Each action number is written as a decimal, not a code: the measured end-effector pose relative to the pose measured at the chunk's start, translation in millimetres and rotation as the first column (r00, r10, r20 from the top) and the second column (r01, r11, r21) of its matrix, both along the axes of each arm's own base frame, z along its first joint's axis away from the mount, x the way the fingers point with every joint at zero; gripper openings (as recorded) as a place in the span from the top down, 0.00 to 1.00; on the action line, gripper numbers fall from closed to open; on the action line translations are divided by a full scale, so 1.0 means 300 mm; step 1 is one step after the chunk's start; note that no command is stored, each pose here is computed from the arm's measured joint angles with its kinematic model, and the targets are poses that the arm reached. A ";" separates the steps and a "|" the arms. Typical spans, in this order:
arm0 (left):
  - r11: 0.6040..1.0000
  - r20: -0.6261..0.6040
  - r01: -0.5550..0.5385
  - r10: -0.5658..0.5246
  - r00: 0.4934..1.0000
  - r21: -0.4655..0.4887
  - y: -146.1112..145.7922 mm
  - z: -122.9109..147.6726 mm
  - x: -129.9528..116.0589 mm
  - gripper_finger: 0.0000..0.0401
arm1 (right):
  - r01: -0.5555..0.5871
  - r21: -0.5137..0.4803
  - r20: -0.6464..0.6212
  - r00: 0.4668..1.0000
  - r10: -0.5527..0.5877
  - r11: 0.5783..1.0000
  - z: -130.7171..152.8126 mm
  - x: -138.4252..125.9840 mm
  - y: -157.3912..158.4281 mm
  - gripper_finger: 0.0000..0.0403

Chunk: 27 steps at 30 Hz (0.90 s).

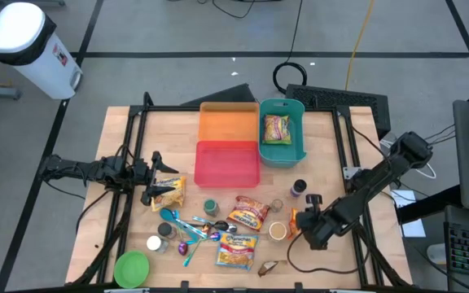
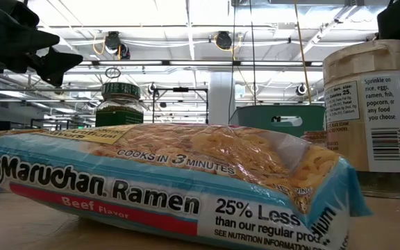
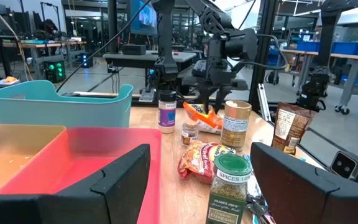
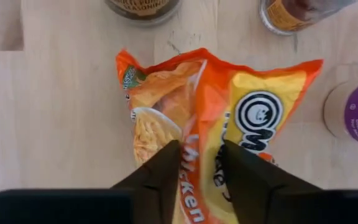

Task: Pick & Place Food Item
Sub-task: Put the orange noodle pack into the blue bin

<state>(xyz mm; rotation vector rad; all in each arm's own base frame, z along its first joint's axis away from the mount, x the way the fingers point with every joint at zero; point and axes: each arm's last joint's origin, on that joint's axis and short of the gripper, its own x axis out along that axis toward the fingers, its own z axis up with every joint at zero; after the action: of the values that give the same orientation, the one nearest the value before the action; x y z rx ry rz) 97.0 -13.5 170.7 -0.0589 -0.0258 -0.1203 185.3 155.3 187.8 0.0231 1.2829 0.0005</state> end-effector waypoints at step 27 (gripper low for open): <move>1.000 0.000 0.000 0.000 1.000 0.000 0.000 0.000 0.000 0.30 | -0.081 0.100 0.740 0.672 -0.020 0.992 0.396 -0.047 -0.142 1.00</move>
<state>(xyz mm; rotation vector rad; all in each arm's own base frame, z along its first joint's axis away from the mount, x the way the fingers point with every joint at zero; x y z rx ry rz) 96.9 -13.5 170.7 -0.0591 -0.0261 -0.1200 171.2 112.7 306.6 0.0999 0.4482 0.1114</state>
